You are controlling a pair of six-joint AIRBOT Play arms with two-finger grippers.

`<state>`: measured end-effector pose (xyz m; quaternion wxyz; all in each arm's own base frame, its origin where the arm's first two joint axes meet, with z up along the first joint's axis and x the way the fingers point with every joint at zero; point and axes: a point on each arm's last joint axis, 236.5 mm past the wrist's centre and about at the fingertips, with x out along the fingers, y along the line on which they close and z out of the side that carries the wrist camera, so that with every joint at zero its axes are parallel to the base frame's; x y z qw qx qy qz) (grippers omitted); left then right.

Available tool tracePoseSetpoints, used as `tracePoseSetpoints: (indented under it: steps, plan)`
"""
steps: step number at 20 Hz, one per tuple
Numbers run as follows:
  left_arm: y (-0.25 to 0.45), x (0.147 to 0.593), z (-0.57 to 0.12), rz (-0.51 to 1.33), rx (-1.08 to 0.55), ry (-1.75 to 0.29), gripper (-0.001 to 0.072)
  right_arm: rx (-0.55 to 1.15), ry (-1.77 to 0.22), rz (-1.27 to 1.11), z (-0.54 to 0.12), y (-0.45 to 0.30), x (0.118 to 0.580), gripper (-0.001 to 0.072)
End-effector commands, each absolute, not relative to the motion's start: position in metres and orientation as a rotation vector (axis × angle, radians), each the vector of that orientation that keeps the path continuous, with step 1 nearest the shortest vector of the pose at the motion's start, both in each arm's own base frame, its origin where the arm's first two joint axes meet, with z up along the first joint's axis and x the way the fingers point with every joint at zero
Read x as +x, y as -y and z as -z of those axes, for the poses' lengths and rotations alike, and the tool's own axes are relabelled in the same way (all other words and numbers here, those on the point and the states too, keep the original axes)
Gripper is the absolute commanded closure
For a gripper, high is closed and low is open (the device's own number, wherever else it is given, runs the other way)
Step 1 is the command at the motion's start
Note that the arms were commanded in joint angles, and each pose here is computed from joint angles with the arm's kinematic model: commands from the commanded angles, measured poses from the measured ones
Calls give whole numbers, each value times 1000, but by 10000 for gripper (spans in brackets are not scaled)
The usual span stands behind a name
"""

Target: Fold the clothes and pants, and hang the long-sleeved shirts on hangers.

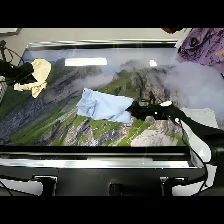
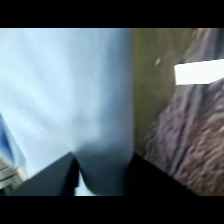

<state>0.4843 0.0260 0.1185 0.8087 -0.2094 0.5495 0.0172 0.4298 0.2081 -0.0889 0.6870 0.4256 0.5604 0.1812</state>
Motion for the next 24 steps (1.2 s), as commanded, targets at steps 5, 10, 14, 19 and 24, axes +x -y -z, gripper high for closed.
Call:
tracePoseSetpoints:
  steps: [5,10,14,19,24]
  plan:
    - [-22,486,-111,-29,-449,-1193,684,849,-1127,-489,37,-210,474,678]
    - [-15,487,-109,-18,-441,-1200,684,874,-982,-291,-26,-130,543,678]
    - [-11,487,-109,-12,-439,-1203,684,932,-845,-191,-78,-46,573,678]
    - [-8,483,-108,-7,-435,-1222,684,994,-720,-25,-125,59,574,678]
    - [-7,475,-105,-5,-433,-1255,684,1013,-653,248,-149,142,536,679]
